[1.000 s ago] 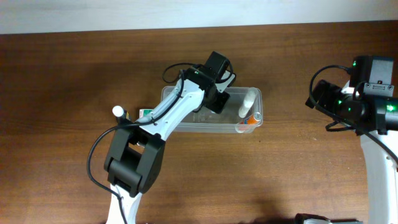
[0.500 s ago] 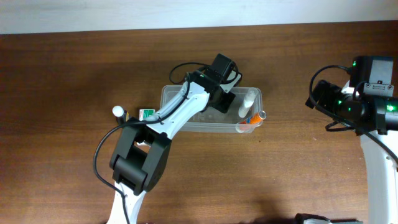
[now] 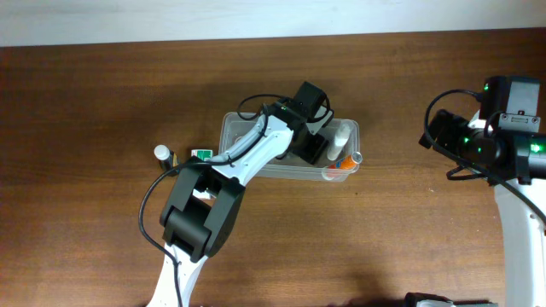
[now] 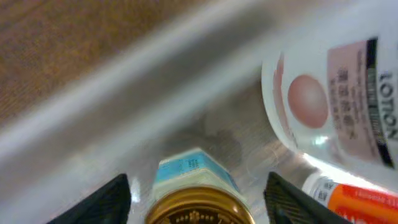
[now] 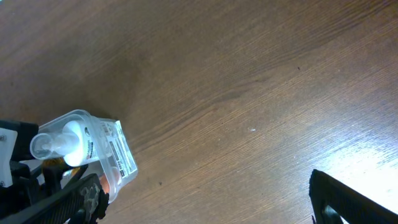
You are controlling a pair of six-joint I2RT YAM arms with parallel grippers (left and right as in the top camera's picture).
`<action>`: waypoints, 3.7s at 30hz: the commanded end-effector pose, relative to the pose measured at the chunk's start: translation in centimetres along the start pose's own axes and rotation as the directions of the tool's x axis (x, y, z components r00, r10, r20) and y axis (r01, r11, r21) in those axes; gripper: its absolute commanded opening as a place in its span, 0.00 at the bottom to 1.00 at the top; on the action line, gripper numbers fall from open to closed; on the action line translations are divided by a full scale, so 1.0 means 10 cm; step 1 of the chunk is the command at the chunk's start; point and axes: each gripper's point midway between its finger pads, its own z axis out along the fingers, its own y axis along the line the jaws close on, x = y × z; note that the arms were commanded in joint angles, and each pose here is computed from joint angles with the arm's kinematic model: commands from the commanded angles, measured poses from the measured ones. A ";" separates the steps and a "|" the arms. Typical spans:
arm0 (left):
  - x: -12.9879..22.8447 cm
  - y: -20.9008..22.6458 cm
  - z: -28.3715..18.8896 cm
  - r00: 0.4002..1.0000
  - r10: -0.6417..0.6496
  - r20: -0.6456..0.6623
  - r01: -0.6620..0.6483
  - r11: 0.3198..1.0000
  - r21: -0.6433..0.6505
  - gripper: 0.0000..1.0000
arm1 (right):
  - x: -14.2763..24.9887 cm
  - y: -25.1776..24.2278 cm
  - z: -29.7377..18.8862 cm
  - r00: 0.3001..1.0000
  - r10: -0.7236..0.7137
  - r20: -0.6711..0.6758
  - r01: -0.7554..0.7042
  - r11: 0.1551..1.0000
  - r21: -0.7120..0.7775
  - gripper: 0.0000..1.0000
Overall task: Pack container
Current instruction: 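Carry the jar over the container and release it inside, then return the left gripper and grasp the dark bottle by its cap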
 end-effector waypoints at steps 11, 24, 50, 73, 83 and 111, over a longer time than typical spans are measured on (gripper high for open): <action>-0.40 -0.12 -0.97 1.000 0.002 -0.002 -0.002 1.000 -0.003 0.74 | -0.02 0.00 -0.01 1.000 0.008 0.006 -0.008 1.000 0.001 0.98; 0.18 1.12 -2.15 0.965 -0.227 -0.133 0.174 0.930 -0.322 0.67 | -0.02 0.00 -0.01 1.000 0.008 0.006 -0.008 1.000 0.001 0.98; 1.51 2.37 -2.13 0.667 -0.695 -0.269 0.626 0.718 -0.302 0.54 | -0.02 0.00 -0.01 1.000 0.008 0.006 -0.008 1.000 0.001 0.98; 1.92 2.32 -1.87 0.705 -0.700 -0.116 0.648 0.702 -0.297 0.70 | -0.02 0.00 -0.01 1.000 0.008 0.006 -0.008 1.000 0.001 0.98; 1.86 2.45 -1.70 0.741 -0.669 -0.059 0.628 0.721 -0.294 0.64 | -0.02 0.00 -0.01 1.000 0.008 0.006 -0.008 1.000 0.001 0.98; 1.89 2.38 -1.68 0.748 -0.657 -0.098 0.613 0.739 -0.280 0.19 | -0.02 0.00 -0.01 1.000 0.008 0.006 -0.008 1.000 0.001 0.98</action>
